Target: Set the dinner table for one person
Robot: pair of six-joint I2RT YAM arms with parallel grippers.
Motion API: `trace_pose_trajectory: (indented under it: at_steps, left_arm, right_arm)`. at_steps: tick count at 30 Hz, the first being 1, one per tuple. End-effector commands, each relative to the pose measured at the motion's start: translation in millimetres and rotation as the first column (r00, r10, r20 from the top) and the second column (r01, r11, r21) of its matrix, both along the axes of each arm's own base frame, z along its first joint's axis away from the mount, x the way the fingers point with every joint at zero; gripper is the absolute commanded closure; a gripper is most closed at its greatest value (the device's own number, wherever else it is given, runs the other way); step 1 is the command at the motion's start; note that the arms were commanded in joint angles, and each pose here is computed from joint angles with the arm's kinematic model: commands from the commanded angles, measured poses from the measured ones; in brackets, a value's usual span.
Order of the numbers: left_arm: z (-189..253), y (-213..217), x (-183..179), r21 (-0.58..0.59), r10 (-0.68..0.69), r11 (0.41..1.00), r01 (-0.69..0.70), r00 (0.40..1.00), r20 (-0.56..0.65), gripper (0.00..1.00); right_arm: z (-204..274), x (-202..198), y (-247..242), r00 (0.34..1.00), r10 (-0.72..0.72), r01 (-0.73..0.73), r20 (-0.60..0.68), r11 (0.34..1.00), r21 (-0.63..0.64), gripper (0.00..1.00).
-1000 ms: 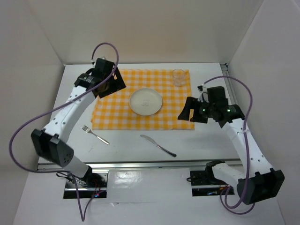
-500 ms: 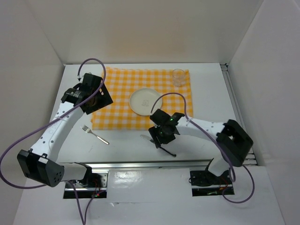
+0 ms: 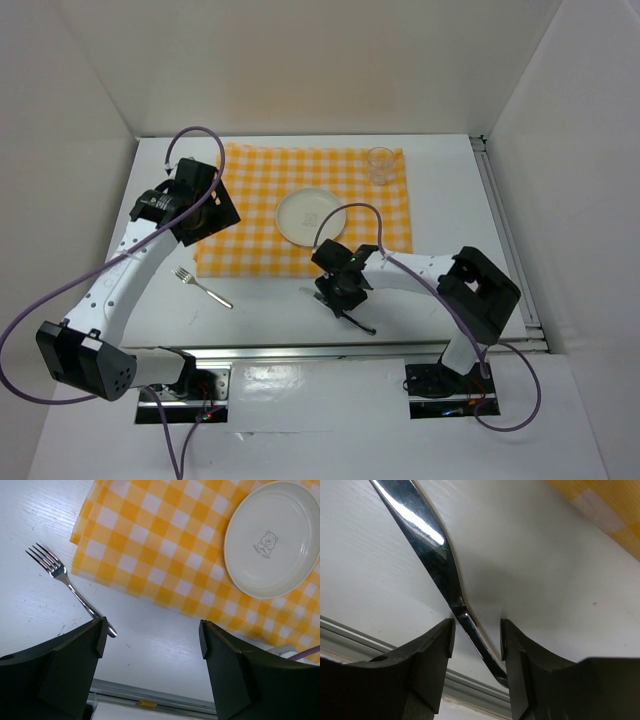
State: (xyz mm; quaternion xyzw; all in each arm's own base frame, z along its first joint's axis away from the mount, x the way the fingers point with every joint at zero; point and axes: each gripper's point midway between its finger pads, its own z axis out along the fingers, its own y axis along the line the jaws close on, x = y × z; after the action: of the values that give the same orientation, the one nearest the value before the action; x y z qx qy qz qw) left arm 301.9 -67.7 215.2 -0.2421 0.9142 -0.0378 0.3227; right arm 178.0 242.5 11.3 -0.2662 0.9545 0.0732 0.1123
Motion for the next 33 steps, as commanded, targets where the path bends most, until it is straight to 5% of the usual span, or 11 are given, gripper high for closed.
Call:
trace_pose_trajectory:
  at_steps: [1, 6, 12, 33]
  left_arm:
    - [12, 1, 0, -0.009, -0.006, 1.000, 0.006, 0.999, 0.040, 0.09]
    - [12, 1, 0, -0.009, -0.006, 1.000, 0.006, 0.999, 0.040, 0.09]
    - [12, 2, -2, -0.009, -0.006, 1.000, 0.006, 0.999, 0.040, 0.09]
    - [12, -2, -3, -0.038, -0.003, 0.999, 0.005, 0.999, 0.046, 0.09]
  right_arm:
    - [-12, -5, 9, 0.999, 0.013, -0.012, -0.034, 1.000, 0.009, 0.49]
    - [-23, -20, 13, 0.996, 0.017, -0.018, -0.088, 1.000, -0.012, 0.60]
    - [-32, -29, 25, 0.996, 0.077, -0.082, -0.054, 0.992, -0.094, 0.99]
    - [69, 15, 83, 0.944, 0.203, -0.221, 0.262, 0.975, 0.040, 1.00]
